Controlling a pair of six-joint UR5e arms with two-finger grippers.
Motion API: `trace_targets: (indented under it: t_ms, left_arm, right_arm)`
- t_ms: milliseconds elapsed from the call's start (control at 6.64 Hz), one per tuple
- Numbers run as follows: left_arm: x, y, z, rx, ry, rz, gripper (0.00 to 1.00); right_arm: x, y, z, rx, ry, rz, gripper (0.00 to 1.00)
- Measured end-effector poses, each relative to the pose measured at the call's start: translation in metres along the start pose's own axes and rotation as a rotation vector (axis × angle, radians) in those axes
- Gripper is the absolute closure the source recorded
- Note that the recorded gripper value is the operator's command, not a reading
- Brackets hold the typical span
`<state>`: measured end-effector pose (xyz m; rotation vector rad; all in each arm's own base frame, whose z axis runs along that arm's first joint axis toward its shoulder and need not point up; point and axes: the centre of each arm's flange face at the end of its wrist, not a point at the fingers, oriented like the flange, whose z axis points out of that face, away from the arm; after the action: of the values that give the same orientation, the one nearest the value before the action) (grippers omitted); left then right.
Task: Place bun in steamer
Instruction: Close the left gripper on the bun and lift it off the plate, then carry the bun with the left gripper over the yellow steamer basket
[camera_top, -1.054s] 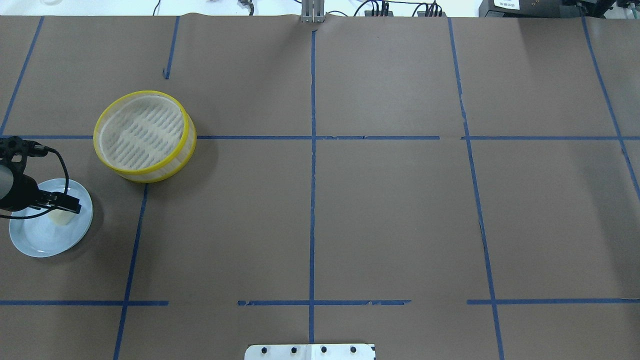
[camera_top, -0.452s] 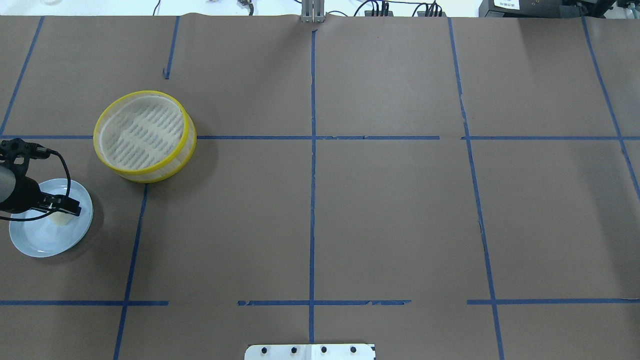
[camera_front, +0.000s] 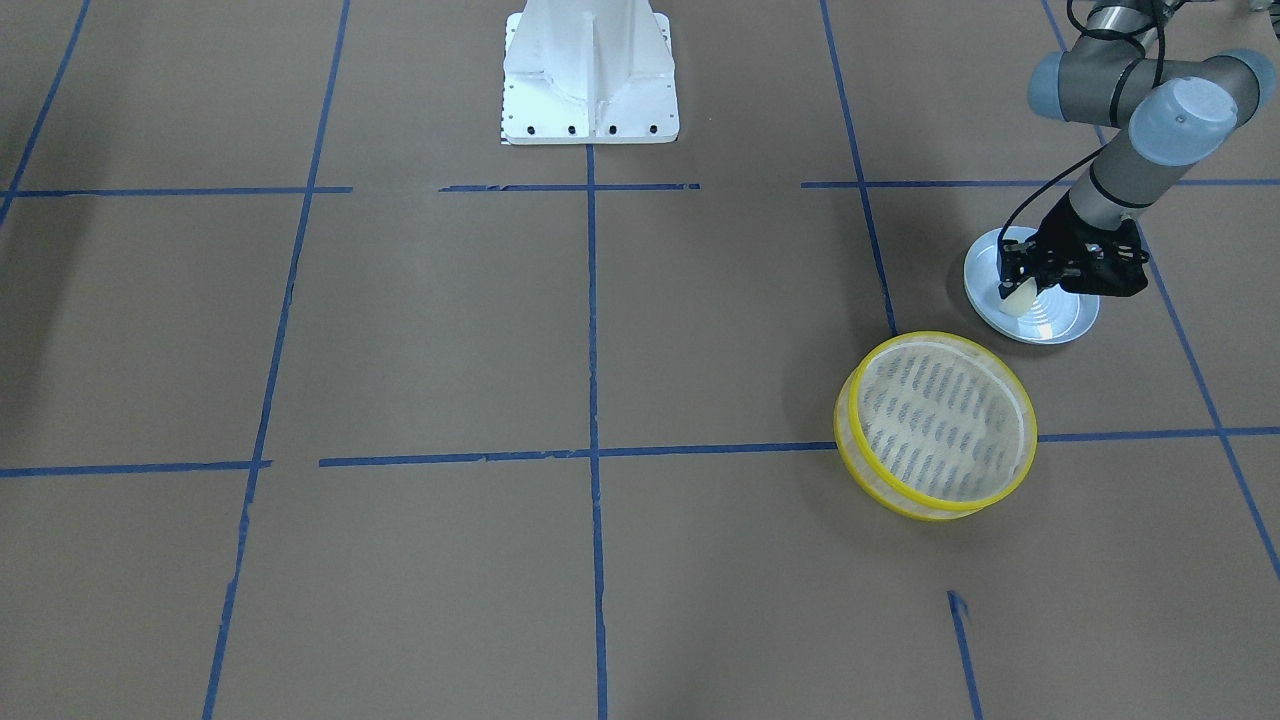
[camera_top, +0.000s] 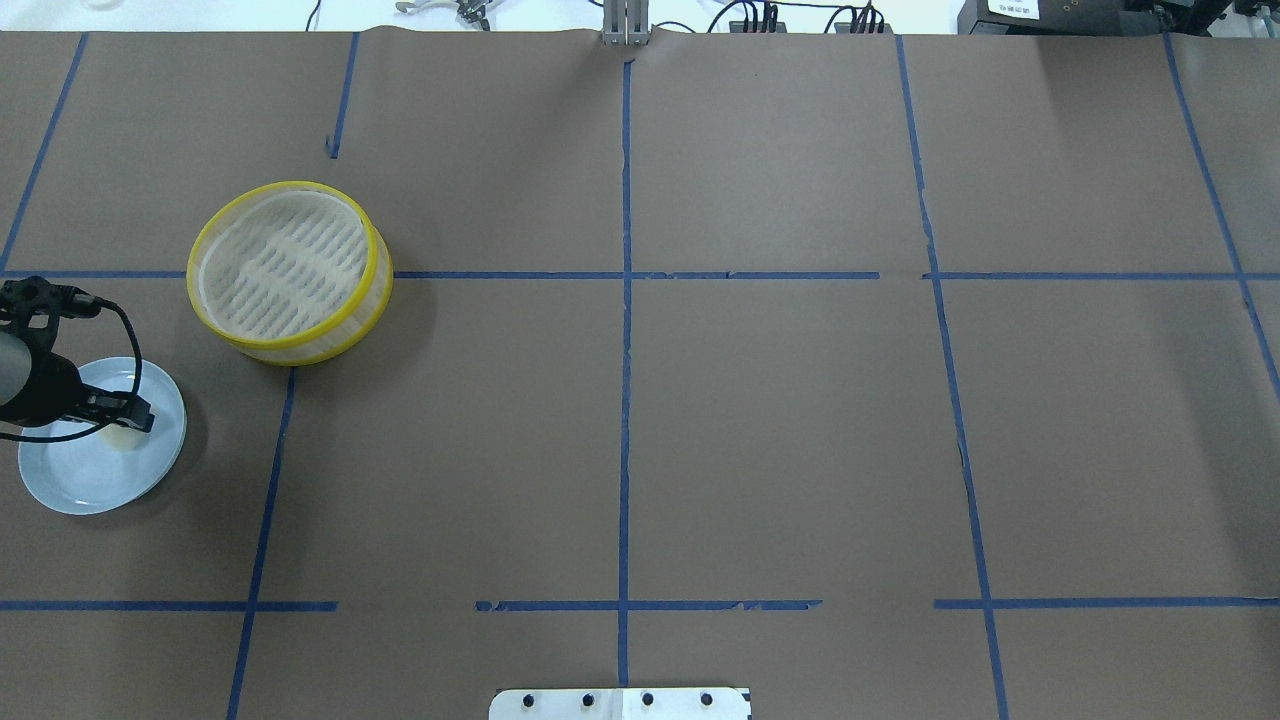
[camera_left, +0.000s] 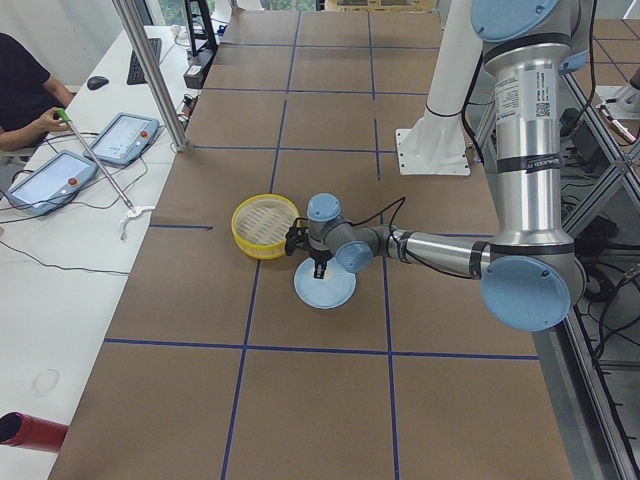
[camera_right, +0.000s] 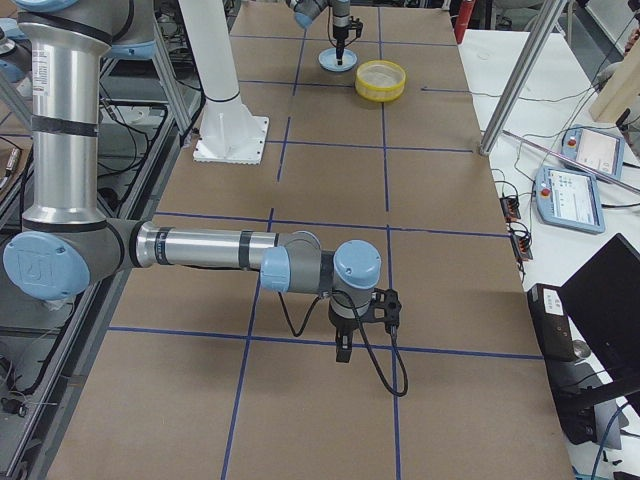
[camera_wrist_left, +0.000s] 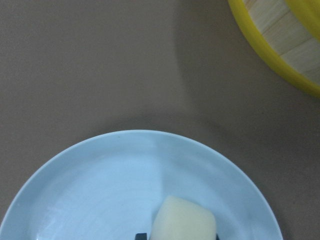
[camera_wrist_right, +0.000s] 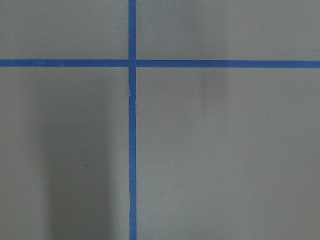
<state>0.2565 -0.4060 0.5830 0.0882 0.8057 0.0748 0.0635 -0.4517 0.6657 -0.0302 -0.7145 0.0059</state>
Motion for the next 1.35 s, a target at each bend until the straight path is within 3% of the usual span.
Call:
trace_targets:
  t_ms: [753, 1054, 1355]
  left_arm:
    - [0.003, 0.008, -0.022, 0.014, 0.008, 0.007, 0.71]
    - [0.015, 0.006, -0.065, 0.014, -0.022, 0.005, 0.71]
    - [0.029, -0.044, -0.125, 0.012, -0.105, 0.022, 0.71]
  right_arm:
    - [0.0, 0.0, 0.0, 0.0, 0.0, 0.0, 0.0]
    - [0.0, 0.0, 0.0, 0.0, 0.0, 0.0, 0.0]
    - [0.0, 0.0, 0.0, 0.0, 0.0, -0.001, 0.0]
